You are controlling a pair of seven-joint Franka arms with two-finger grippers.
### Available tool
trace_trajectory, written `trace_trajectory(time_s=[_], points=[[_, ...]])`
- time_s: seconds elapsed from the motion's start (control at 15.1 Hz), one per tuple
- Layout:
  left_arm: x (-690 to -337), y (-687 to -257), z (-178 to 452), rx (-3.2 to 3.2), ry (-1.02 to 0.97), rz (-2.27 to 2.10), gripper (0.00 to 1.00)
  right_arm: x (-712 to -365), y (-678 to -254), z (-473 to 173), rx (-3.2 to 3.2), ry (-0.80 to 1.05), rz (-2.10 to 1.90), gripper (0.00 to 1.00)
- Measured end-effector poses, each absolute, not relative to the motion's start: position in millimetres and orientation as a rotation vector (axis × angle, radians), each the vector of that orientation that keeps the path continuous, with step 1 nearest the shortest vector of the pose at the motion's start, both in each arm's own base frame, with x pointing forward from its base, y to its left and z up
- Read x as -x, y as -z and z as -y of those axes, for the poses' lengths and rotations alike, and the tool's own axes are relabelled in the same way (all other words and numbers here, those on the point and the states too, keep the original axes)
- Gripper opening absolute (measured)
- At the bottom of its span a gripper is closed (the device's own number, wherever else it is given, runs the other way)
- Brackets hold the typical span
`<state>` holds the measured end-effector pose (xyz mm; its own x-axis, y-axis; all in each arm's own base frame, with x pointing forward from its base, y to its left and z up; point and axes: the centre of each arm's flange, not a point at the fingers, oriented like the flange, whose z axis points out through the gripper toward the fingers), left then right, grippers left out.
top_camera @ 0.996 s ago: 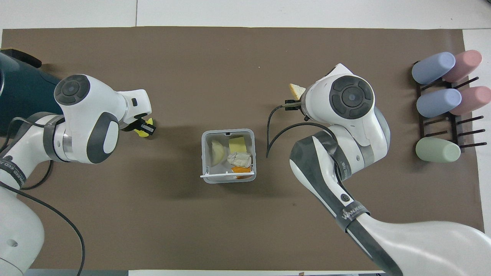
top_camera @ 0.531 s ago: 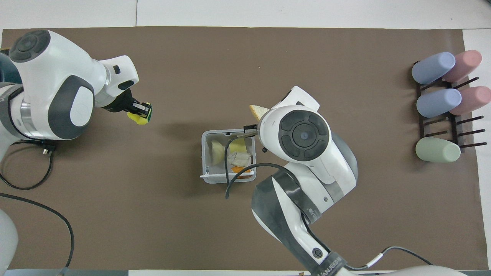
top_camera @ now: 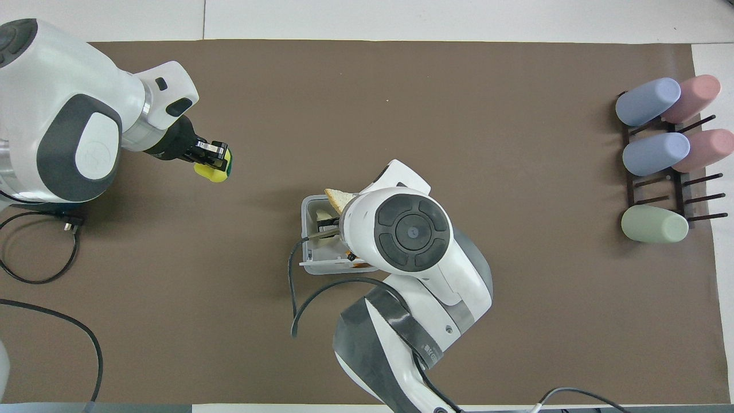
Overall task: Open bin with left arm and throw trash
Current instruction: 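Drop the wedge into the bin with the right gripper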
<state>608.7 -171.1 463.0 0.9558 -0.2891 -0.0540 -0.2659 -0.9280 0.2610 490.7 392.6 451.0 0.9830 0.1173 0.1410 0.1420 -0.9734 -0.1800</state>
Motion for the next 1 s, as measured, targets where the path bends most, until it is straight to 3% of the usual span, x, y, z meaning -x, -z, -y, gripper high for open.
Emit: trace_trajectory(time_s=[0.27,0.33,0.46,0.53,0.86,1.0], points=[[-608.7,-464.4,171.9,-2.854,0.134,0.404,0.02,-489.8,-450.0,-394.0,2.928,0.175,0.181,0.11],[-608.6,-464.9,172.3,-2.85,0.134,0.4,0.02,-489.7,-449.9,-394.1,2.923,0.169,0.174,0.16],[-608.2,-466.0,173.5,-2.843,0.134,0.389,0.02,-489.7,-449.9,-394.1,2.921,0.165,0.17,0.33],[-607.8,-466.8,174.6,-2.842,0.134,0.383,0.02,-489.8,-450.0,-394.1,2.921,0.165,0.17,0.48],[-601.5,-471.3,193.2,-2.824,0.149,0.318,0.02,-497.0,-450.5,-385.5,2.922,0.171,0.142,0.97],[-591.6,-475.7,222.5,-2.813,0.166,0.262,0.02,-515.5,-451.6,-361.3,2.926,0.184,0.072,1.0]])
